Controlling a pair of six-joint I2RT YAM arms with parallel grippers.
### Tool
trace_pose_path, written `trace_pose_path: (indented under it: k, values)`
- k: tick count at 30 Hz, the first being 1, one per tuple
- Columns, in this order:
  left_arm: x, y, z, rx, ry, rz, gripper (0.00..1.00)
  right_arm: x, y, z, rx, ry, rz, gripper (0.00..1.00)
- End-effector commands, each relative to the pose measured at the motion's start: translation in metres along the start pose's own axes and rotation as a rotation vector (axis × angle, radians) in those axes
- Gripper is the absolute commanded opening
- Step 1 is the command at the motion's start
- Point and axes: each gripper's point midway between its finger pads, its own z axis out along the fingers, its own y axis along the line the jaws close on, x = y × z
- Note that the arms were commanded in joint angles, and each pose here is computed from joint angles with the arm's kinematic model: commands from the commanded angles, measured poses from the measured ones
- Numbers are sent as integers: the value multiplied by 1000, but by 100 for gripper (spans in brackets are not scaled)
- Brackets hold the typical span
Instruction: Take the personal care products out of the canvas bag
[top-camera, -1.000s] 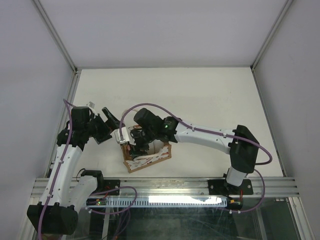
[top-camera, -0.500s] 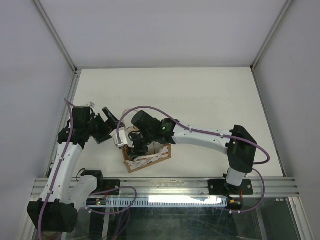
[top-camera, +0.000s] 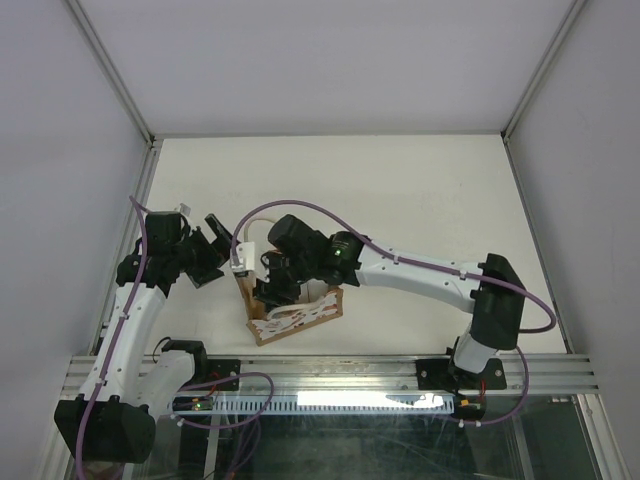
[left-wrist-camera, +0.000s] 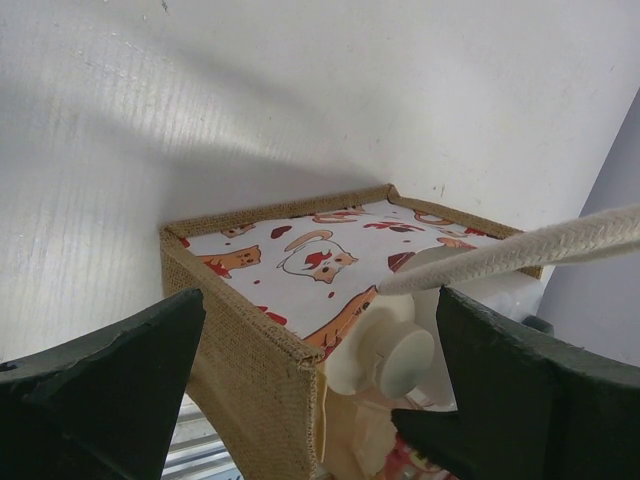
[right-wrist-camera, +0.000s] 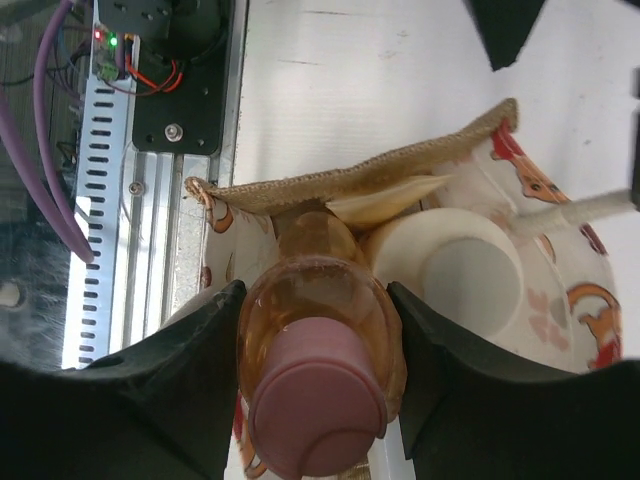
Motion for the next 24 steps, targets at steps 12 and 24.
trace_pose_path:
  k: [12,24]
  values:
    - [-21,-20,-9,61,-78,25,99,-154,-34,-151,364,-452,180,0]
    - [-26,-22,-2,64,-75,24,99,-160,-57,-225,580,-426,299,0]
